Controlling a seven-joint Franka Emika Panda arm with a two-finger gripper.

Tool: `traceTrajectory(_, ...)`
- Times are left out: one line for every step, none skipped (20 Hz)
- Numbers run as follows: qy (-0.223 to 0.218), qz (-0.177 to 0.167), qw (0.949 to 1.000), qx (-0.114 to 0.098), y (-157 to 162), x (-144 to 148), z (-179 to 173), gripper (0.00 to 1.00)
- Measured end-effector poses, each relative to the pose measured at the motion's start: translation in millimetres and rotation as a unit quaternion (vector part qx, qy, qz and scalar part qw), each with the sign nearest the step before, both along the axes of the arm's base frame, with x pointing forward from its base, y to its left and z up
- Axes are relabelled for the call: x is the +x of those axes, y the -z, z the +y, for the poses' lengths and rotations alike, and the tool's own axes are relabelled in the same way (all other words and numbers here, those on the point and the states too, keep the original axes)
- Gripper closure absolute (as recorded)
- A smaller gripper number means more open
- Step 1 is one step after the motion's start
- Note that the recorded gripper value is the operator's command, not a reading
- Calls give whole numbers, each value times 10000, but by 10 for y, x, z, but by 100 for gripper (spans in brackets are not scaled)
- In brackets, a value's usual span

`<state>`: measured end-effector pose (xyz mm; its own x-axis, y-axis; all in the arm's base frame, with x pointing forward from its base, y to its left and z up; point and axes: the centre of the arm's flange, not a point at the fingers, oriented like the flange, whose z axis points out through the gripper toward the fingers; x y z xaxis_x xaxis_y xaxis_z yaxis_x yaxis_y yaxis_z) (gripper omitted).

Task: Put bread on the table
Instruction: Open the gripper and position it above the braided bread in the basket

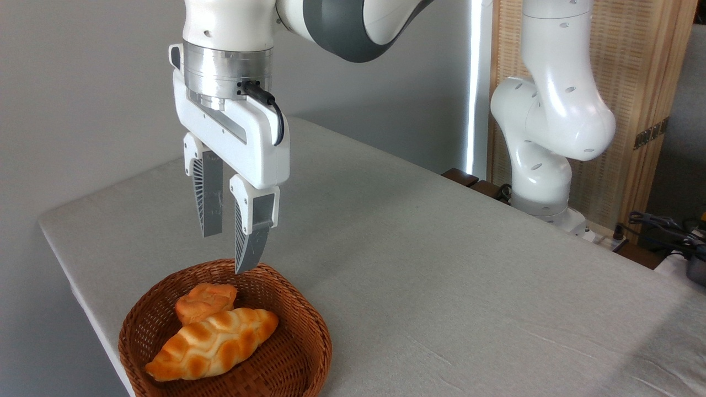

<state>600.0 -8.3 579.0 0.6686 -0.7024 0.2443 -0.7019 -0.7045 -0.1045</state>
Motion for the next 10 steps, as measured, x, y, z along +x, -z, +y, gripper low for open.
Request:
traceTrajectory(8,14,10000,5,18,7,-2,0)
traceTrajectory(-4,20,10000,1,19,7,-4,0)
traceTrajectory(-35,28,10000,-9,20,6,-9,0)
traceTrajectory(-54,33,10000,-16,21,5,-18,0)
traceTrajectory(-60,35,10000,-20,21,5,-25,0)
traceTrajectory(-59,35,10000,-25,21,5,-29,0)
traceTrajectory(-60,35,10000,-29,20,5,-30,0)
traceTrajectory(-60,36,10000,-32,21,5,-31,0)
traceTrajectory(-59,36,10000,-34,21,5,-32,0)
traceTrajectory(-60,36,10000,-35,21,5,-32,0)
